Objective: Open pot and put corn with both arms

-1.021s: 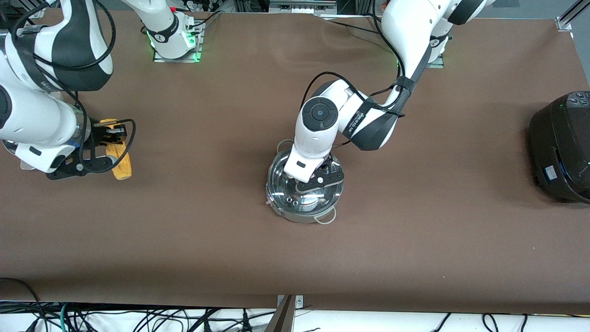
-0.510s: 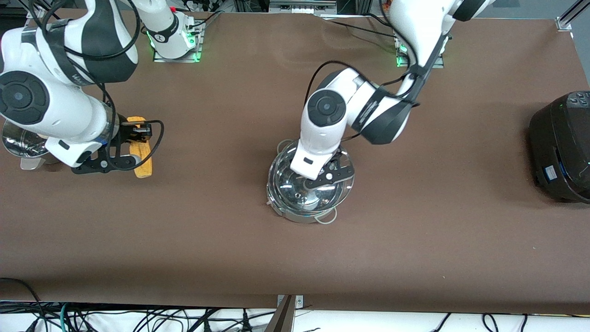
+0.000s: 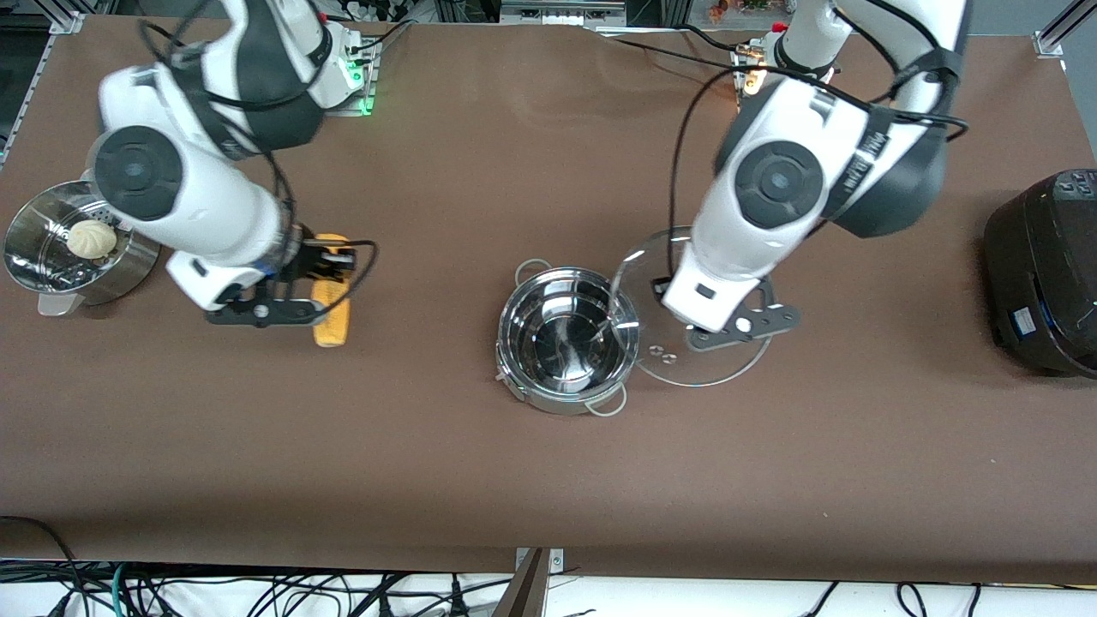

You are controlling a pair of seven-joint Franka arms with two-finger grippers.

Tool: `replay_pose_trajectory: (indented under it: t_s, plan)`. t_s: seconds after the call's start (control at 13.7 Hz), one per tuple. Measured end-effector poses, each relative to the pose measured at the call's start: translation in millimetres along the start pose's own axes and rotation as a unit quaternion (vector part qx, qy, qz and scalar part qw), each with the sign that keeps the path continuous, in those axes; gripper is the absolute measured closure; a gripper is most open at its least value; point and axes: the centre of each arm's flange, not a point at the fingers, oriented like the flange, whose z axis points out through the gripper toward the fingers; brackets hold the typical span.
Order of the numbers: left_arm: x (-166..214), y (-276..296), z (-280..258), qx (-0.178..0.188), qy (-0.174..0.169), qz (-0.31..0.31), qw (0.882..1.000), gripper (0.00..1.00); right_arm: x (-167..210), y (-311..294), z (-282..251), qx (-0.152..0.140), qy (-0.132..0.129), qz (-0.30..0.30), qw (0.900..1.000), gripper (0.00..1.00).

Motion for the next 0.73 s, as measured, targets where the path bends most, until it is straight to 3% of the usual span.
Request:
replay_pose_trajectory:
  t_s: [0.36, 0.58, 0.73]
  plan:
    - [6, -134, 50, 0.000, -0.005, 0.048, 0.999, 0.50, -19, -142, 82, 0.037, 0.063, 0.029, 0.997, 0.74]
    - [7, -225, 119, -0.011, 0.000, 0.041, 0.999, 0.50, -11, -181, 115, 0.054, 0.086, 0.023, 0.995, 0.74]
    - [0, -247, 173, -0.020, 0.013, 0.038, 0.999, 0.50, -4, -194, 129, 0.057, 0.091, 0.017, 0.994, 0.74]
